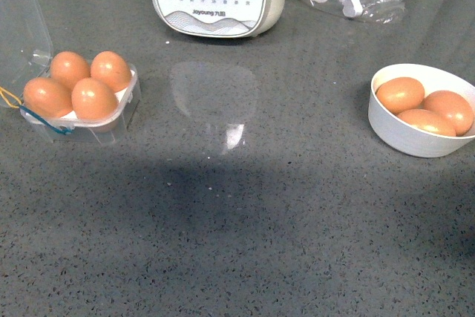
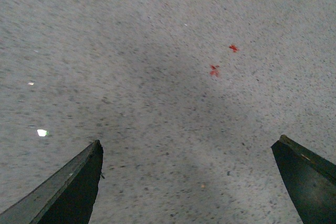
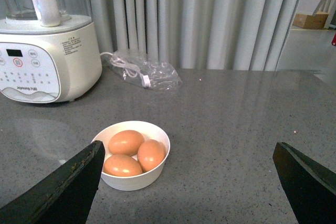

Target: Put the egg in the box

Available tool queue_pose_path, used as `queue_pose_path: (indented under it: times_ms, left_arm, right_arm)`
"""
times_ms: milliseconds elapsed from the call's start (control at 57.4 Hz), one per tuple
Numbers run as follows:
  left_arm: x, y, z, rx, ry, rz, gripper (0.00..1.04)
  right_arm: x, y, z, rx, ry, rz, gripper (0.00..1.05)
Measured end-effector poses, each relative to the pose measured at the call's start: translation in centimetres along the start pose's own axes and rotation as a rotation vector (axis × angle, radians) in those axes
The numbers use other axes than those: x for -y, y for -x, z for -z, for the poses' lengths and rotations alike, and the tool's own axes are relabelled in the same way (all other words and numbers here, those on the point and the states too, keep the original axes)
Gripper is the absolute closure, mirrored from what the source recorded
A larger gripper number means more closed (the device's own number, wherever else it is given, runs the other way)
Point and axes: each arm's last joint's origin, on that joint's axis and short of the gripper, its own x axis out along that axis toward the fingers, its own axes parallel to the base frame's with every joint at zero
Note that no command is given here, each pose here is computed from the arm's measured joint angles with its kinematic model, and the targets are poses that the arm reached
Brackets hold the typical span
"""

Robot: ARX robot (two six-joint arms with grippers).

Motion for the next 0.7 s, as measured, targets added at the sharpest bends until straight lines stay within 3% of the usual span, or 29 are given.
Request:
queue_pose_path:
  times_ms: [209, 314, 488, 645, 680, 697]
  left_arm:
    - [3.9, 0.3, 0.7, -0.155, 0.006, 0.209, 0.07]
    - [4.2, 1.1, 0.2, -0.14, 0.035, 0.217, 0.07]
    - [1.8, 2.1, -1.3, -0.016, 0.075, 0.148, 0.07]
    - [-0.9, 3.6, -1.1, 0.059, 0.081, 0.062, 0.07]
    - [-1.1, 3.7, -0.8, 0.069, 0.059, 0.094, 0.09]
    - [-1.3, 3.8, -0.7, 0.099, 0.037, 0.17, 0.12]
  right_arm:
    - [0.0, 0.0, 0.0, 0.0, 0.0, -0.001, 0.07]
    - [0.0, 0.0, 0.0, 0.0, 0.0, 0.0, 0.07]
    - [0.0, 0.0, 0.0, 0.0, 0.0, 0.003, 0.07]
    - [0.0, 0.0, 0.0, 0.0, 0.0, 0.0, 0.07]
    - [0.0, 0.0, 0.0, 0.0, 0.0, 0.0, 0.07]
    - [0.0, 0.0, 0.0, 0.0, 0.0, -0.001, 0.07]
